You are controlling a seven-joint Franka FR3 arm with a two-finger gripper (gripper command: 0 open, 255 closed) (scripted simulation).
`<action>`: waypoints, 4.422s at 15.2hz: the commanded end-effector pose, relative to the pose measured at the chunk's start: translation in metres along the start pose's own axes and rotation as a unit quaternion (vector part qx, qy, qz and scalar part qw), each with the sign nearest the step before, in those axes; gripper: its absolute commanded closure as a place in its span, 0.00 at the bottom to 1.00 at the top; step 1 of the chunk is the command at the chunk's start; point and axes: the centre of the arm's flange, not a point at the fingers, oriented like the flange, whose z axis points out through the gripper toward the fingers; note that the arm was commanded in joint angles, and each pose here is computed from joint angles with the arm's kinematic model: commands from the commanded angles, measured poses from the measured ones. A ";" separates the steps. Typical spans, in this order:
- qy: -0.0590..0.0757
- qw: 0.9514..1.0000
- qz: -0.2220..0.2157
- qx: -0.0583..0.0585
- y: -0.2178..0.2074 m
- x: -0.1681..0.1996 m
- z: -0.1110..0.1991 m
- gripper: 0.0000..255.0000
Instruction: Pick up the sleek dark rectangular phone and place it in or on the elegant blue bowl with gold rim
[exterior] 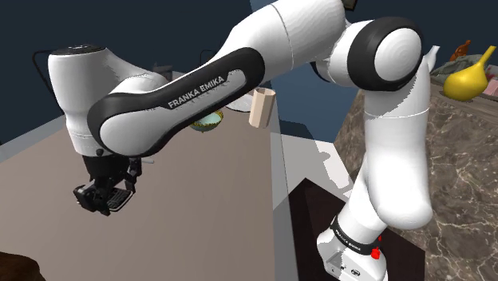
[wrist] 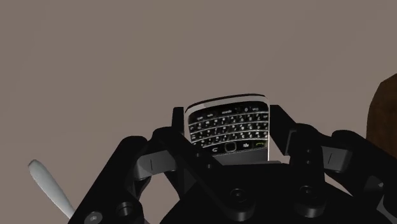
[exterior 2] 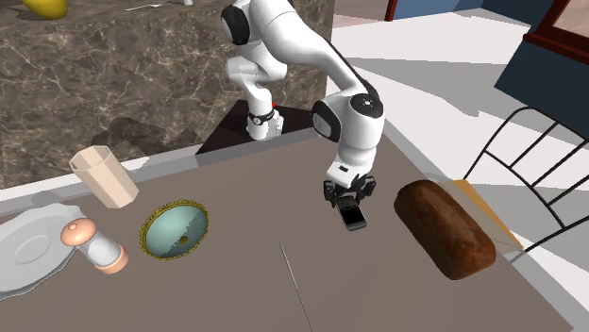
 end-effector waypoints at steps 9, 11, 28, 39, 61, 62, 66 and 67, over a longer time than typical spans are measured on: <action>0.000 1.000 0.000 0.000 -0.001 0.000 -0.053 1.00; 0.000 1.000 0.000 0.000 -0.001 0.000 -0.064 1.00; 0.000 1.000 0.000 0.000 0.104 0.002 -0.113 1.00; 0.000 1.000 0.000 0.000 0.249 0.005 -0.117 1.00; 0.000 1.000 0.000 0.000 0.486 0.009 -0.102 1.00; 0.000 1.000 0.000 0.000 0.486 0.009 -0.097 1.00; 0.000 1.000 0.000 0.000 0.486 0.009 -0.076 1.00; 0.000 1.000 0.000 0.000 0.486 0.009 -0.070 1.00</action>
